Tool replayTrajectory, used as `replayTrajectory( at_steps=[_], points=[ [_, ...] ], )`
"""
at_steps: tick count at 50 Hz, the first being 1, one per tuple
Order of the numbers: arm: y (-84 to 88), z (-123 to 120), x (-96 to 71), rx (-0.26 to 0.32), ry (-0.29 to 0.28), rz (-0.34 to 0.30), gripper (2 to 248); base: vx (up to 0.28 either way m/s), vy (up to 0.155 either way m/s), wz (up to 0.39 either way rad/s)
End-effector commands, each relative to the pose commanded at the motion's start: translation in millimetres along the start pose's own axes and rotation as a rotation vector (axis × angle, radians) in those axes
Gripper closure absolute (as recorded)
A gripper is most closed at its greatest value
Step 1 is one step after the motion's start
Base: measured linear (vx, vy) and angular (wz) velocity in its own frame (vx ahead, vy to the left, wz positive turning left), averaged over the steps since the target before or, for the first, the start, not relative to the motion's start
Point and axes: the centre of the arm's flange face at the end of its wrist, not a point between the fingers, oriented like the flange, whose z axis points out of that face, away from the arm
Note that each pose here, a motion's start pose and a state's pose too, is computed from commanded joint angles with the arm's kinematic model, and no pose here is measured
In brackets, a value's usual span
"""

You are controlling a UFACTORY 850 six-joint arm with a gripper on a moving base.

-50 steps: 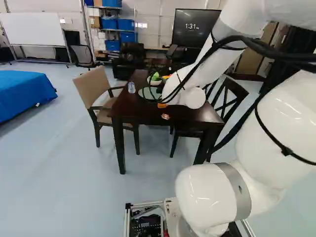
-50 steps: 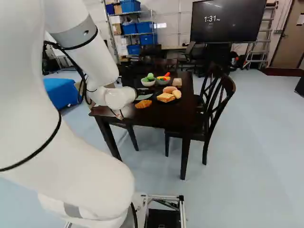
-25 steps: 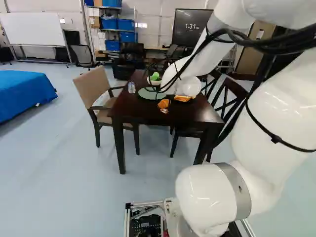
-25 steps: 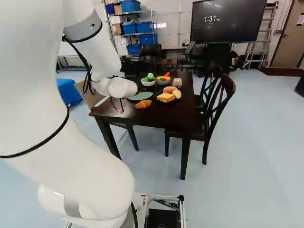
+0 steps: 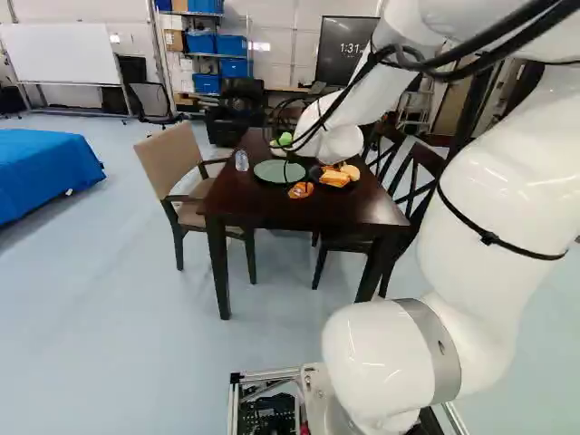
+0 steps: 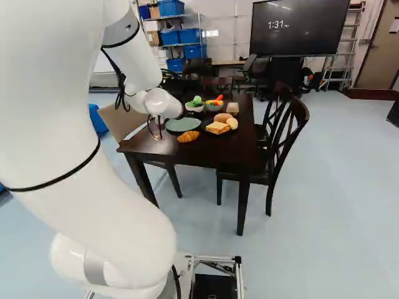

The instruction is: Move the croissant to the empty plate

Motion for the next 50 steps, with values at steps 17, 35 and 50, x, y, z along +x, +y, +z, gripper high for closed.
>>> replayTrajectory(
  at_steps=[17,35,50],
  points=[
    [-3.9,14.1,20.3,-0.009,-0.085,0.066,3,0.0,0.0,0.0],
    [-6.8,24.6,40.0,-0.01,-0.179,0.145,3,0.0,0.0,0.0],
    [-3.2,20.0,49.9,-0.009,-0.262,0.218,3,0.0,0.0,0.0]
  ],
)
